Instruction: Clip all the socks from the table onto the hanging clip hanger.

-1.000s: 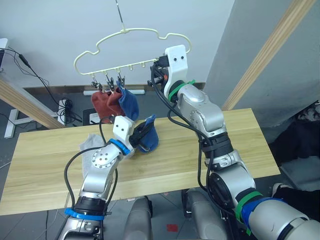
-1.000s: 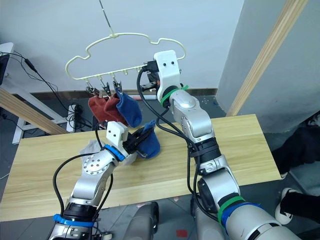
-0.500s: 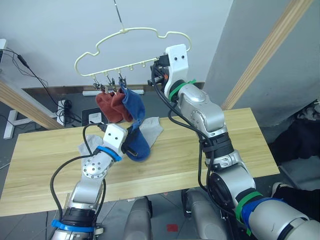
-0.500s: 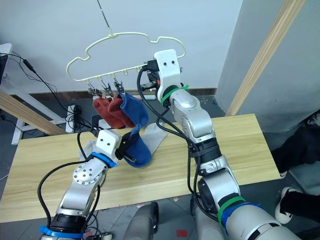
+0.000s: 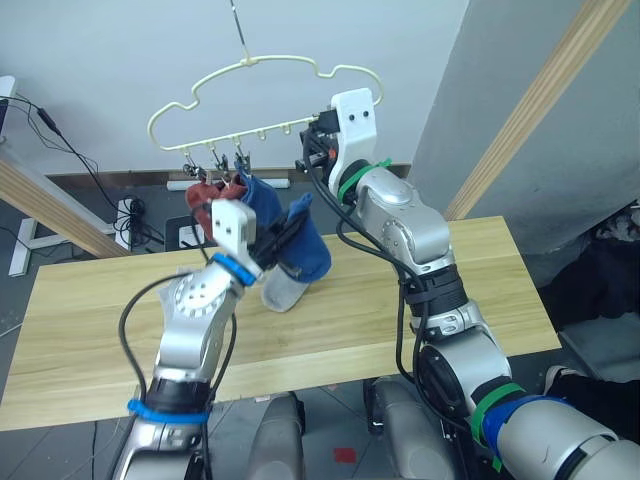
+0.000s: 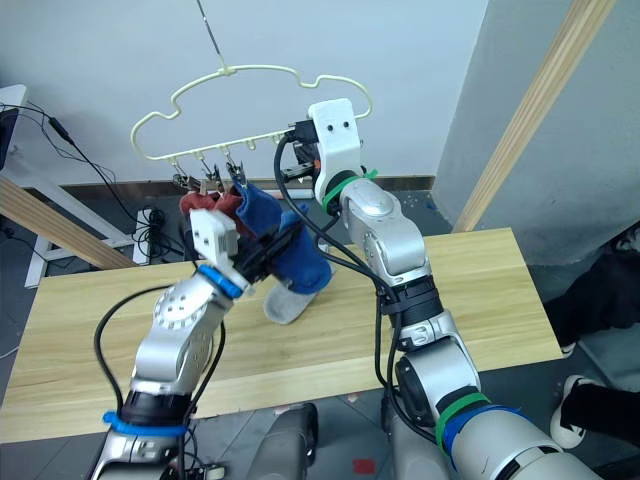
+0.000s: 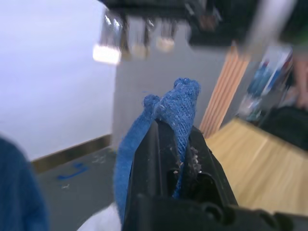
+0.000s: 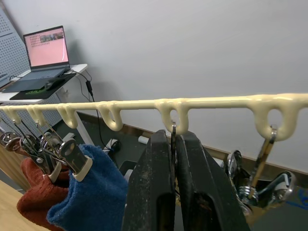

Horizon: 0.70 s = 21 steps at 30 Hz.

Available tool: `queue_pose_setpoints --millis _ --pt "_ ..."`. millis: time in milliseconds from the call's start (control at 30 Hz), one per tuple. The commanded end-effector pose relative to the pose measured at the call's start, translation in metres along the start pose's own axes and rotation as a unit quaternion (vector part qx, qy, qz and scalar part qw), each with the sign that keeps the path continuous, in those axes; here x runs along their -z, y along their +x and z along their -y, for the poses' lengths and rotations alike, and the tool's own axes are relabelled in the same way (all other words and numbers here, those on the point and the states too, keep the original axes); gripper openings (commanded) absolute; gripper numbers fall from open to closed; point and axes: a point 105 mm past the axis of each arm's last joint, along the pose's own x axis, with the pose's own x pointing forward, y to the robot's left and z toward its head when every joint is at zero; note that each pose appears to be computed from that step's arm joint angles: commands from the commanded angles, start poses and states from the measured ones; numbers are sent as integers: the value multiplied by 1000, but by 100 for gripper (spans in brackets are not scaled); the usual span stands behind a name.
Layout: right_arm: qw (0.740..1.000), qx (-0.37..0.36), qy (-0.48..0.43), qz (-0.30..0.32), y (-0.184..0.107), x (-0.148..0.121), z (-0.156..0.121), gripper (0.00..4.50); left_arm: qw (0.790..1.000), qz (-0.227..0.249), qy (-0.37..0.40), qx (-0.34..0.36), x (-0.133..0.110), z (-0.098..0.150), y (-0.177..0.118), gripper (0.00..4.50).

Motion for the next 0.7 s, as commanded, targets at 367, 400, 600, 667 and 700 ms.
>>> queue_pose_setpoints --millis 367,400,600,667,700 --pt "999 -23 7 26 -1 -15 -13 0 999 -33 -39 3 -1 -22 24 5" --pt "999 -23 8 26 -1 -15 -13 0 999 -38 -36 0 2 -24 25 5" --pt "999 -24 10 24 -1 -14 -14 0 999 -36 -26 -8 0 -31 34 5" --pt "999 -25 11 23 -1 -14 -14 0 999 -33 -28 -6 -2 -31 36 5" --pt "999 -25 12 23 -1 -14 -15 0 999 -32 -28 -5 -2 -31 37 5"
